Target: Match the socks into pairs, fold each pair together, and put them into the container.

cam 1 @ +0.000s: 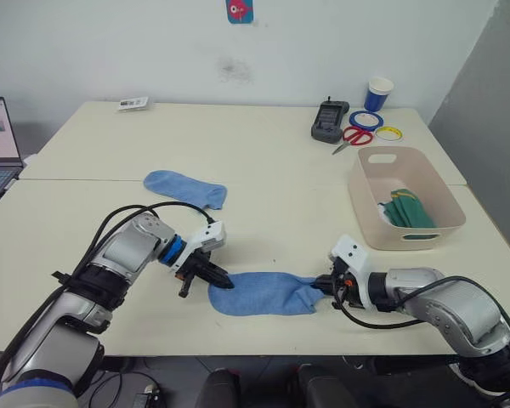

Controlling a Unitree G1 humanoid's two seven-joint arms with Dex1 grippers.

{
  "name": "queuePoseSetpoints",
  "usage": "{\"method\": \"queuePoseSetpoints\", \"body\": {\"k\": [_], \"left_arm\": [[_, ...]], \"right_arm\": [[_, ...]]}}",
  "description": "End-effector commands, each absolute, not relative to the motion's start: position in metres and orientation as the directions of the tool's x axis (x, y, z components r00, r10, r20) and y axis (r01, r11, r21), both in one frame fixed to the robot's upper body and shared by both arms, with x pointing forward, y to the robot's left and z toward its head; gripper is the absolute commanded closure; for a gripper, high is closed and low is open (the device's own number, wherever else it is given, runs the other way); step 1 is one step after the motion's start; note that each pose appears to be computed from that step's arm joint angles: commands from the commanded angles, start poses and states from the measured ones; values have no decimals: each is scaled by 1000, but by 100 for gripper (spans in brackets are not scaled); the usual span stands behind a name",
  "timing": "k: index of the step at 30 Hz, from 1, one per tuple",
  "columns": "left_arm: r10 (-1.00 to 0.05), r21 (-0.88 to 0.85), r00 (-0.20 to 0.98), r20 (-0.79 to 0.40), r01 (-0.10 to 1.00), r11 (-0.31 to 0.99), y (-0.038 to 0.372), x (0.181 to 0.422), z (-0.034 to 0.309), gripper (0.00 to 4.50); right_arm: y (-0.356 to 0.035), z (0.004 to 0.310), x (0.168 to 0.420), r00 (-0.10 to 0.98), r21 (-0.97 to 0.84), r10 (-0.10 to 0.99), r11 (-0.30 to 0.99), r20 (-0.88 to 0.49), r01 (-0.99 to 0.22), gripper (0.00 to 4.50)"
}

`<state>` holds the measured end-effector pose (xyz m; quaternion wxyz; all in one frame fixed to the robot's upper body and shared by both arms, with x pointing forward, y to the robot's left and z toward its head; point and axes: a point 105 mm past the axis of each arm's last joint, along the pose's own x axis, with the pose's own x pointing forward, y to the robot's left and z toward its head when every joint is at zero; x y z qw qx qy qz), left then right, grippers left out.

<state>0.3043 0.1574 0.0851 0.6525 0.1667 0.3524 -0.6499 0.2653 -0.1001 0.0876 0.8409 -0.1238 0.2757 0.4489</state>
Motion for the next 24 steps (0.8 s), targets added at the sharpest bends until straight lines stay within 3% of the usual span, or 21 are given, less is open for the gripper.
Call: {"method": "queuePoseSetpoints", "body": {"k": [1,8,10,14,19,24], "left_arm": [[-677,-162,-1,-736,971,174,170,314,76,450],[-678,19,102,-728,992,128,167,329,77,450],[-681,40,112,-724,992,120,167,330,77,450],[-725,20,102,-681,992,121,165,332,87,450],[-776,2,101,-623,992,128,162,329,106,334],[-801,-69,200,-565,956,287,182,327,122,168]], "right_arm": [[-100,101,265,463,-36,706,529,-536,-848,313],[-120,109,251,455,-177,698,434,-553,-883,52],[-135,108,253,491,-266,666,416,-561,-870,3],[-136,122,247,490,-254,724,419,-485,-872,3],[-121,118,228,454,-186,772,416,-445,-890,0],[-114,108,225,503,-148,757,490,-417,-859,0]]}}
